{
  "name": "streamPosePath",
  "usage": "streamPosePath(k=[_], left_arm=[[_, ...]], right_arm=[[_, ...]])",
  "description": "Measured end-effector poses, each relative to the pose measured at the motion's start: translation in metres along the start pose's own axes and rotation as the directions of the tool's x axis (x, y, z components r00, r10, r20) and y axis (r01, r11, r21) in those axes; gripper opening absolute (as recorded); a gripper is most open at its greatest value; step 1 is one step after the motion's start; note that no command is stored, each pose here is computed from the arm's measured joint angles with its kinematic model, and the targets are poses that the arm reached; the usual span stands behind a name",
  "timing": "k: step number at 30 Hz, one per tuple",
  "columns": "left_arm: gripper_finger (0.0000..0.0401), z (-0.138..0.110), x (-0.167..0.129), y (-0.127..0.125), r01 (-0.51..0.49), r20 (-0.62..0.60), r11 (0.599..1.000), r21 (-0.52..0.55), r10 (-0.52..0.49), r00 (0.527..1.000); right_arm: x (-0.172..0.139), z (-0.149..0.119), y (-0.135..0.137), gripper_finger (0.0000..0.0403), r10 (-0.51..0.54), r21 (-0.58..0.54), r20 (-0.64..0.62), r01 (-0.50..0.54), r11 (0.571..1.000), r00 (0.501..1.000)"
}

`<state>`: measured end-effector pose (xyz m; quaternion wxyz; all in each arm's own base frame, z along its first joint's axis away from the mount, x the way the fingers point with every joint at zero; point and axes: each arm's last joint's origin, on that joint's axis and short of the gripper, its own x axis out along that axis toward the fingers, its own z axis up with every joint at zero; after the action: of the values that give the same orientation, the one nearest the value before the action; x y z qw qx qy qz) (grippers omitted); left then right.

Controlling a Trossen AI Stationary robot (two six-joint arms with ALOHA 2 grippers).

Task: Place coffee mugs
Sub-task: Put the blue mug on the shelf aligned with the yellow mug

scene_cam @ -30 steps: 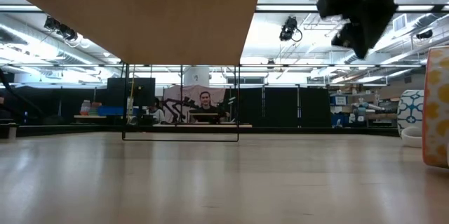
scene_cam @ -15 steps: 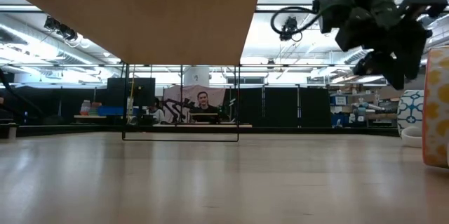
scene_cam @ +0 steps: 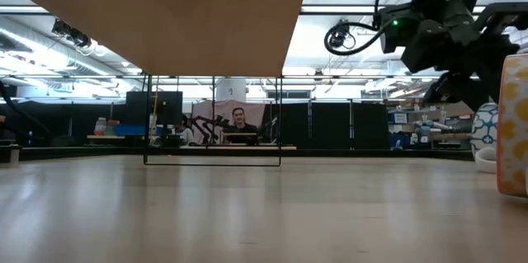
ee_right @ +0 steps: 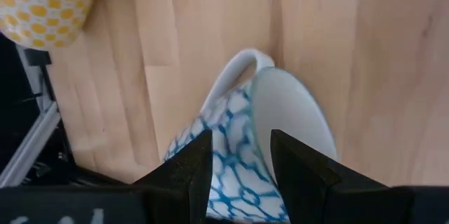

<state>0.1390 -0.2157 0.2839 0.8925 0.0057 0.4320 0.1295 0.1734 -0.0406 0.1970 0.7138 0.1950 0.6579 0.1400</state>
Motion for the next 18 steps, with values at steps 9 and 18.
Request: streamPosePath(k=[9, 18], left_arm=[[0.0149, 0.0001, 0.0000, 0.0000, 0.000, 0.000, 1.000, 0.000, 0.000, 1.000], [0.0149, 0.0002, 0.0000, -0.0009, 0.007, 0.002, 1.000, -0.006, -0.007, 1.000]], right_arm=[[-0.0004, 0.0014, 0.0003, 0.0149, 0.013, 0.097, 0.014, -0.015, 0.995, 1.000], [0.0005, 0.0015, 0.0016, 0.0149, 0.001, 0.117, 0.006, -0.001, 0.993, 1.000]])
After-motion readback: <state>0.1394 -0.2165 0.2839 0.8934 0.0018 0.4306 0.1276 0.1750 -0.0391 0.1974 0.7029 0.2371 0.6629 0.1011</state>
